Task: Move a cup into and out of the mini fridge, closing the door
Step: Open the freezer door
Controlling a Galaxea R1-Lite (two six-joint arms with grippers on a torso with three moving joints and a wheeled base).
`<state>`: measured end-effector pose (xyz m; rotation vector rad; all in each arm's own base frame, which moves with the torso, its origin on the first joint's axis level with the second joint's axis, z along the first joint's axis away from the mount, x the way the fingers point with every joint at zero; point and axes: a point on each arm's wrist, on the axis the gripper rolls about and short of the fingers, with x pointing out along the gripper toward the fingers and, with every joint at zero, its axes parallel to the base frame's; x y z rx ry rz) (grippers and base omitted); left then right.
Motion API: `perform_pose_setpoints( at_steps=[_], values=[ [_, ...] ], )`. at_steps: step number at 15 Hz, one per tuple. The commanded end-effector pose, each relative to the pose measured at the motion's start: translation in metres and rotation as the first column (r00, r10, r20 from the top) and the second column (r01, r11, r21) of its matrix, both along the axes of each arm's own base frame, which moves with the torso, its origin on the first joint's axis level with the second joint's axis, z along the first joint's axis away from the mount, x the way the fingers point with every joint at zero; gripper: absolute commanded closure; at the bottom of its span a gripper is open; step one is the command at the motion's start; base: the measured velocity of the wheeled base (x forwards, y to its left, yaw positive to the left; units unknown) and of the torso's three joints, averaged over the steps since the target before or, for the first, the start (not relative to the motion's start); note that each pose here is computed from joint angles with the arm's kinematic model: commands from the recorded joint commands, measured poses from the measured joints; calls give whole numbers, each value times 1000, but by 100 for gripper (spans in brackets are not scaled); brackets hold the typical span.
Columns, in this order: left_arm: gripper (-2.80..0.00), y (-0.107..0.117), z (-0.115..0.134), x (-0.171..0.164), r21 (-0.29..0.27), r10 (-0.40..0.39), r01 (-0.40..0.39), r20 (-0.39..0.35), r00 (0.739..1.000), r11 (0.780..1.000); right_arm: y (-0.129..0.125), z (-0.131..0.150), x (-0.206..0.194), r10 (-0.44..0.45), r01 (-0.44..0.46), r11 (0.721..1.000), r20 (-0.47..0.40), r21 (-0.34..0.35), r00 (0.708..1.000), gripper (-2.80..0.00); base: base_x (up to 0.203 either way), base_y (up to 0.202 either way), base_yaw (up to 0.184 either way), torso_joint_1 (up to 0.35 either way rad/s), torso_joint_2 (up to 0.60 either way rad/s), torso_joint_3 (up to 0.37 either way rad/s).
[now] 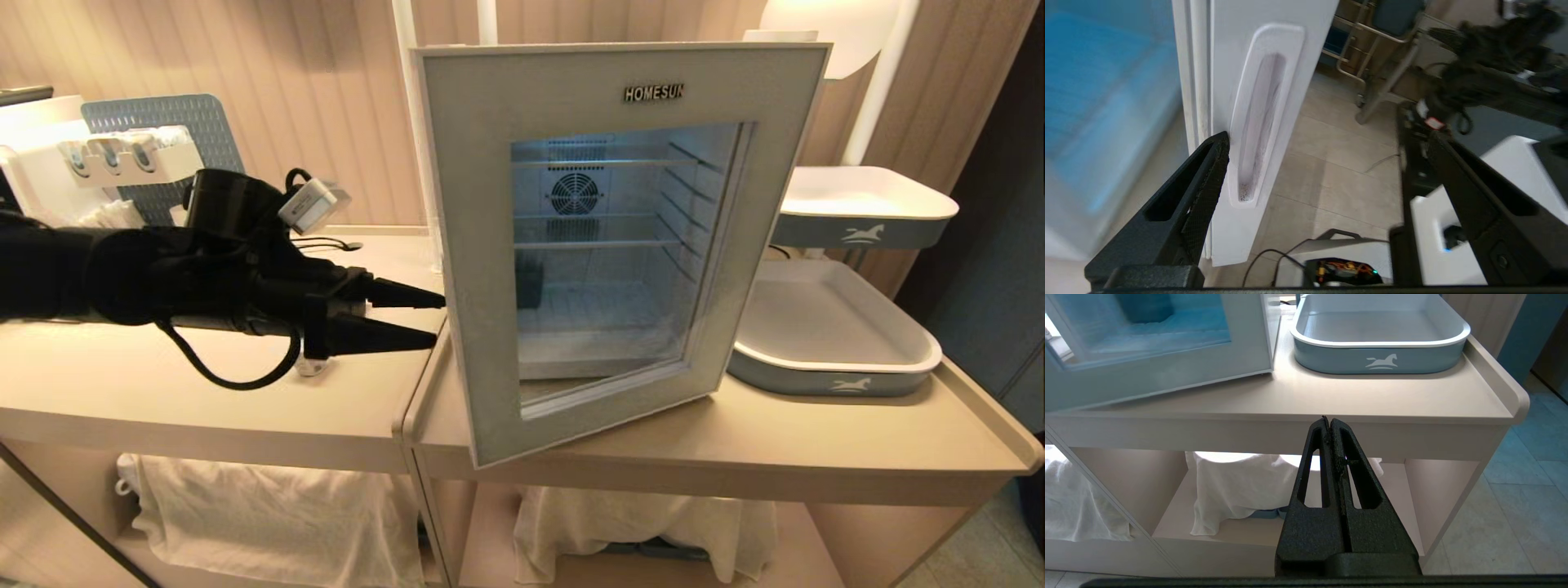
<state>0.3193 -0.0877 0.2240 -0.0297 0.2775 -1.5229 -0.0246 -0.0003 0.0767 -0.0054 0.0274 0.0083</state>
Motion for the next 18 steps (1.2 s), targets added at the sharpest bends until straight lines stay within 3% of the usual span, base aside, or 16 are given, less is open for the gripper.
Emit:
perform_pose_setpoints(
  at_steps=[1,4,8,15,18],
  values=[
    [-280,-6,16,-39,-6,-45,46,43,998,999,0,0,0,1,-1,1000,-2,-1,1000,0,0,0,0,0,0,0],
    [-280,-10,26,-80,-12,-100,101,71,992,995,0,0,0,1,-1,1000,-2,-1,1000,0,0,0,0,0,0,0],
    [-280,-22,35,-140,-16,-227,230,106,968,973,0,0,0,1,-1,1000,-2,-1,1000,0,0,0,0,0,0,0],
    [-280,17,56,-237,-84,-238,236,-15,971,968,0,0,0,1,-1,1000,-5,-1,1000,0,0,0,0,0,0,0],
    [-280,12,55,-229,-77,-178,175,-23,984,982,0,0,0,0,0,1000,-4,-2,1000,0,0,0,0,0,0,0]
  ],
)
